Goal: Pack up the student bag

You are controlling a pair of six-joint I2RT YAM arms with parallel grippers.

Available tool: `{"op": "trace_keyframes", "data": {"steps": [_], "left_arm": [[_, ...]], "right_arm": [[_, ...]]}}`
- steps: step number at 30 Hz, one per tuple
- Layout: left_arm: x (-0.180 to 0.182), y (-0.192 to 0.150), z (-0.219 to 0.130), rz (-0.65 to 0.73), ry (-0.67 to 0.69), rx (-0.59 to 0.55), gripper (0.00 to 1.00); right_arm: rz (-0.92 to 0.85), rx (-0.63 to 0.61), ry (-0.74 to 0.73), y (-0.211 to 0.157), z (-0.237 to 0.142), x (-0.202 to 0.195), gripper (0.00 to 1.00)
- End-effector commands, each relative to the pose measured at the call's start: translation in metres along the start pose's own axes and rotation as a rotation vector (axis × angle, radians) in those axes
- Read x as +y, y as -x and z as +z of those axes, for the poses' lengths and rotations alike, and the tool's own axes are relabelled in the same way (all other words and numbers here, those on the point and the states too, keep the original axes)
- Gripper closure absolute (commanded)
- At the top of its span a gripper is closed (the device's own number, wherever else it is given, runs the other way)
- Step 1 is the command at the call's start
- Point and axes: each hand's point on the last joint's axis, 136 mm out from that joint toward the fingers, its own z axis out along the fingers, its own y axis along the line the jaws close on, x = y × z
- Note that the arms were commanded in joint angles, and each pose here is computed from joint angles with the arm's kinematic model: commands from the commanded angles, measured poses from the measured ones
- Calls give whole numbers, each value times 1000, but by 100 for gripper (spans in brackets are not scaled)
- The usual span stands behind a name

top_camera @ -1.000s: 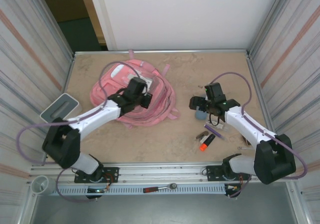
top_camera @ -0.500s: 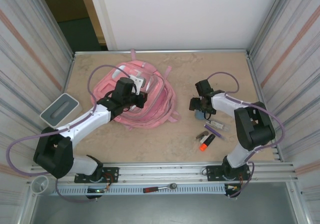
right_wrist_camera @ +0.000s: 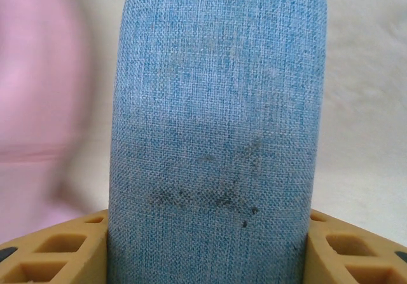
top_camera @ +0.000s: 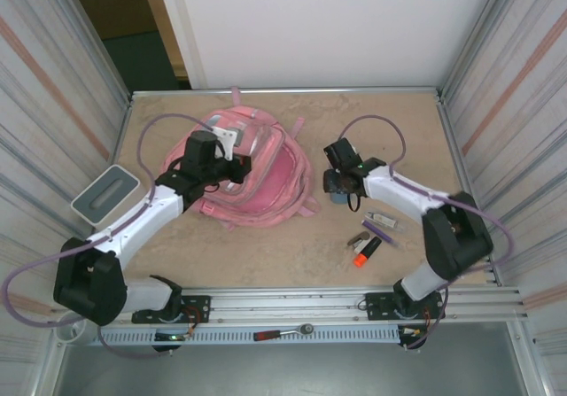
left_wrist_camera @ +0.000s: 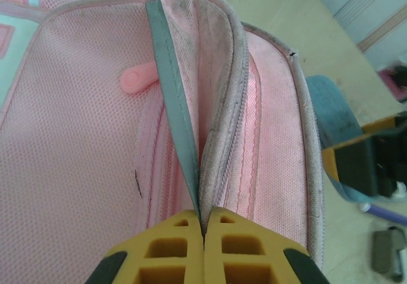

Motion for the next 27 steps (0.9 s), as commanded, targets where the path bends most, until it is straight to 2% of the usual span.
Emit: {"op": "trace_keyframes", "data": {"steps": [1, 3, 5, 13, 19, 20, 22, 23, 25, 27], "left_arm": [[-45, 61, -34, 0, -210, -163, 100], [-45, 70, -41, -24, -234, -181, 100], [-45, 80, -46, -50, -258, -202, 100], [-41, 119, -65, -162, -354, -263, 100], [-38, 124, -69, -176, -353, -272, 100], [-37, 124, -70, -181, -353, -273, 100], [-34, 124, -71, -191, -352, -275, 100], [-34, 123, -72, -193, -350, -276, 100], [-32, 121, -72, -191, -343, -276, 100], [-30, 120, -72, -192, -334, -277, 100]], "right_arm": [[-11, -120, 397, 24, -51, 65, 63], [0, -114, 557, 27, -63, 95, 63], [3, -98, 616, 29, -64, 114, 63], [164, -6, 732, 46, -26, 176, 62], [267, -5, 742, 71, 13, 234, 54], [269, -6, 774, 75, 15, 247, 51], [262, 1, 806, 79, 13, 268, 35], [255, -2, 815, 80, 10, 270, 31], [251, -15, 788, 76, 7, 260, 22], [250, -21, 768, 70, 5, 244, 19]]}}
